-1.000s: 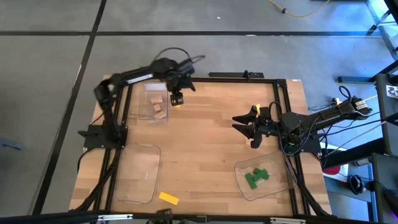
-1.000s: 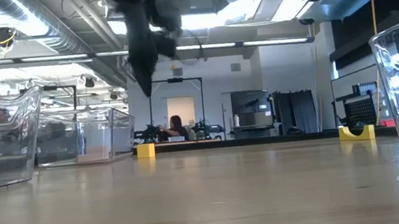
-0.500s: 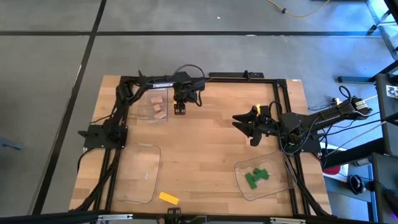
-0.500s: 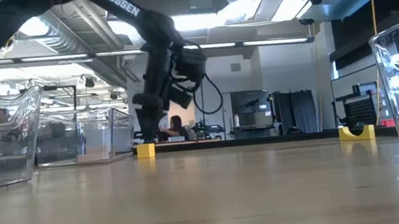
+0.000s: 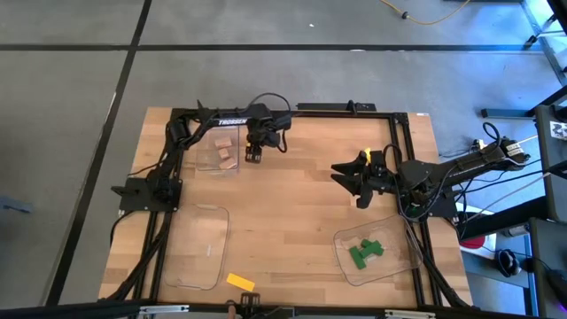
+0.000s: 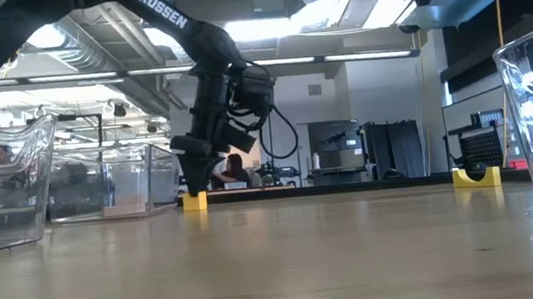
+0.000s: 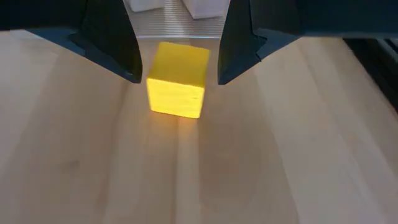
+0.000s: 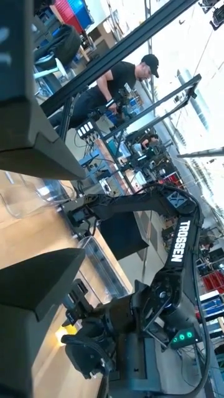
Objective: Sort & place blocks by color
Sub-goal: Put the left yellow block into the bottom left transparent bin
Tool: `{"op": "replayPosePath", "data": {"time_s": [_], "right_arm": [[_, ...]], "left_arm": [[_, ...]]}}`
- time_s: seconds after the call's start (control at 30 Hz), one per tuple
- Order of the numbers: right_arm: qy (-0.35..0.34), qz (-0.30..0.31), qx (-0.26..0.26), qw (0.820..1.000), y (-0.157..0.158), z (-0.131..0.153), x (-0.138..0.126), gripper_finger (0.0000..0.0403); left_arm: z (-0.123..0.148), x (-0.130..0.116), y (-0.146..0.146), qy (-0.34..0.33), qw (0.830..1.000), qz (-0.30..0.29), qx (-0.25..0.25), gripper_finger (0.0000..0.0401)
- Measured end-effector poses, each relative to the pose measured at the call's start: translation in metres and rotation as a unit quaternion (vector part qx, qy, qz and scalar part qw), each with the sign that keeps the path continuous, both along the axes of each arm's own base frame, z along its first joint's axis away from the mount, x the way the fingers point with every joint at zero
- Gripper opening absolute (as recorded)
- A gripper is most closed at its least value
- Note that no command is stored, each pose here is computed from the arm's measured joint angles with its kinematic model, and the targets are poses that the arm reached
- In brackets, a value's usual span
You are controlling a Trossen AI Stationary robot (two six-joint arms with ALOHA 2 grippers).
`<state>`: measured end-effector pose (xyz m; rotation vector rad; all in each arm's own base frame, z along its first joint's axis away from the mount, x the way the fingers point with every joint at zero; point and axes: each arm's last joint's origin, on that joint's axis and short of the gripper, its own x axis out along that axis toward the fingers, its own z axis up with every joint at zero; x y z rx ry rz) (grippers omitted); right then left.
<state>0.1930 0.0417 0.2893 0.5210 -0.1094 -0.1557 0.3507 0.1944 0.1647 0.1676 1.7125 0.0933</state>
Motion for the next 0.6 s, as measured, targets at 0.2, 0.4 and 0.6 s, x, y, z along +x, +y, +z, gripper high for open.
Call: {"op": "replayPosePath", "data": {"time_s": [0.2,0.4,0.6], "right_arm": [[0.003,0.0,-0.001,1.0,0.0,-0.001,0.0,0.0193],[0.003,-0.001,-0.001,1.0,0.0,-0.001,0.0,0.0193],[0.007,-0.001,-0.002,1.0,0.0,-0.001,0.0,0.0193]], "left_arm": [[-0.013,-0.005,-0.002,0.011,1.0,-0.002,-0.001,0.0202],[-0.022,-0.008,-0.003,0.012,1.0,-0.01,-0.002,0.0202],[-0.023,-0.006,-0.004,0.002,1.0,-0.014,0.0,0.0173]]}}
